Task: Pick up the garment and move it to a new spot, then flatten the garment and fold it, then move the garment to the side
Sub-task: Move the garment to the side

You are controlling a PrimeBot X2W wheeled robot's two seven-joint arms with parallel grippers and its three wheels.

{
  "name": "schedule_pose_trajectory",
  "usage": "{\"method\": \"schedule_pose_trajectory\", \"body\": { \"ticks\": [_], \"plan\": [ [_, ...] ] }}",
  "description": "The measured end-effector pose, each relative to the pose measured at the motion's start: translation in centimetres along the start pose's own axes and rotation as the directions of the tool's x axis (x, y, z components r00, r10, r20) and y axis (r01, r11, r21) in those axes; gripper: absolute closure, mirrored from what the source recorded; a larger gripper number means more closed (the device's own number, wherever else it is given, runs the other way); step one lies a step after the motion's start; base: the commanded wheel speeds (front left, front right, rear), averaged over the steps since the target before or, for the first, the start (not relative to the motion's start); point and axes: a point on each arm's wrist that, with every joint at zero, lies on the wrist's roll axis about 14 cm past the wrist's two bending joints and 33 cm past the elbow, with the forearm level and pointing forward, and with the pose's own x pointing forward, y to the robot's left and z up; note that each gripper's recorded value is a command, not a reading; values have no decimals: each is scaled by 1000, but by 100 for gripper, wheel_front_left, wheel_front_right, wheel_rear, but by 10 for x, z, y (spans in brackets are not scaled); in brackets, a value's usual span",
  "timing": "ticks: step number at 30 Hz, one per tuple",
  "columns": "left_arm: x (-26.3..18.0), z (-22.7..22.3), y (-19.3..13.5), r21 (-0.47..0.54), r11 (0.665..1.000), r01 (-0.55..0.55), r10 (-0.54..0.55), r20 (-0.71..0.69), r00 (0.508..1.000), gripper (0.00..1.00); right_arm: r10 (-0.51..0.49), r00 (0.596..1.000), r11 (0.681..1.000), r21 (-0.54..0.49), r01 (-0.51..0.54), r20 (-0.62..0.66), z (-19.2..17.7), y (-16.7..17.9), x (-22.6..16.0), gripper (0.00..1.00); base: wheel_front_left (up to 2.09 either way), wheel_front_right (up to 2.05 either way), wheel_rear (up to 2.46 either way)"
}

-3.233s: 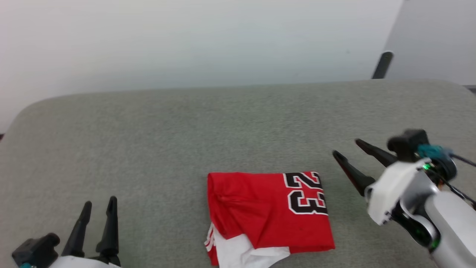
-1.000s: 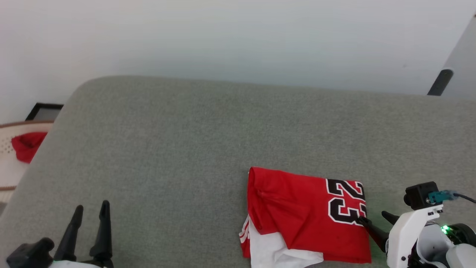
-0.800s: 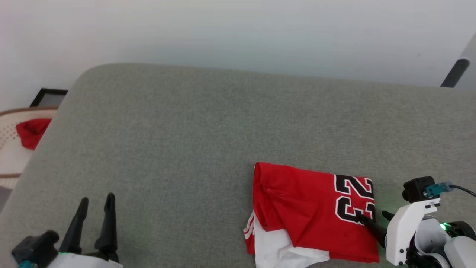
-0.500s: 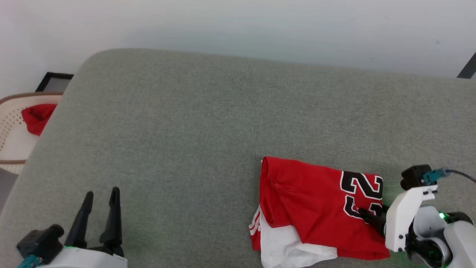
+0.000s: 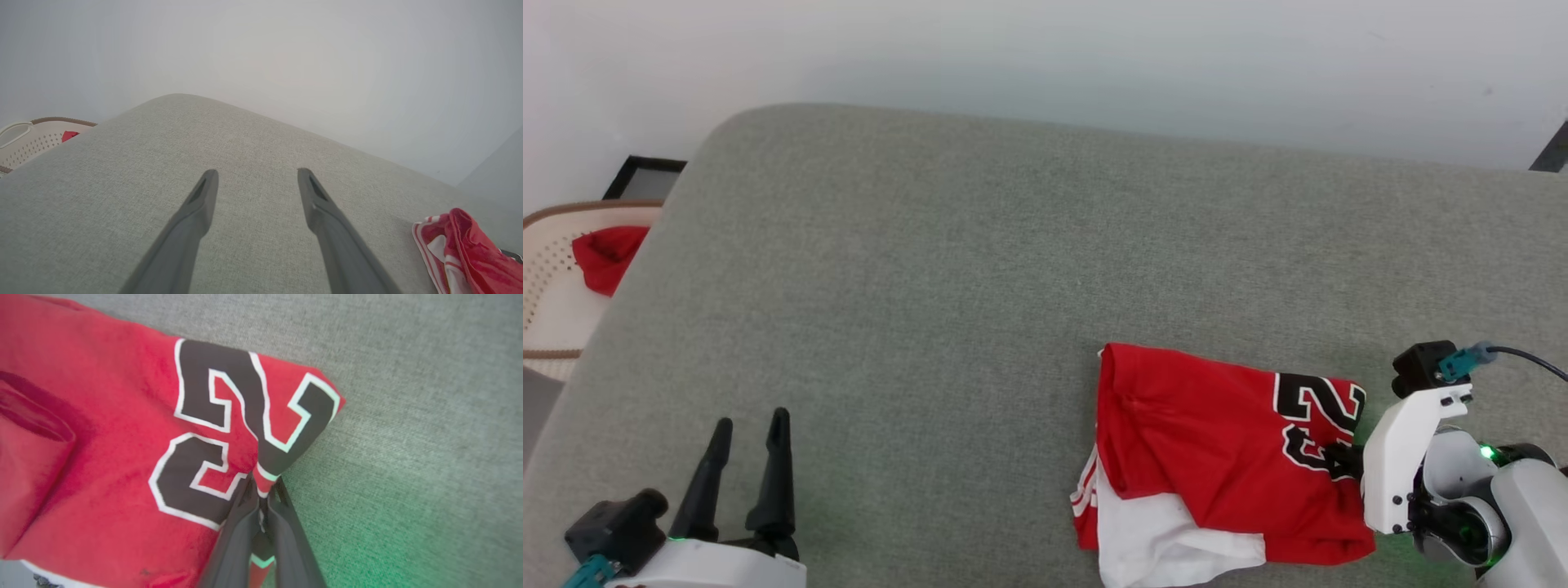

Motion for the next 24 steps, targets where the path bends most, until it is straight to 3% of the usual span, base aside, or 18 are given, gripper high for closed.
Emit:
{"method": "schedule_pose_trajectory", "body": {
  "ticks": [13, 24],
  "plan": [
    [11, -1, -27, 8, 995, 96, -96, -4, 995, 0, -43, 985, 983, -171, 72, 164, 62, -10, -44, 100, 0, 0, 0],
    [48, 4, -76, 27, 971, 236, -237, 20, 971, 0, -141, 937, 942, -247, 226, 318, 116, -52, -88, 100, 0, 0, 0]
  ]
}}
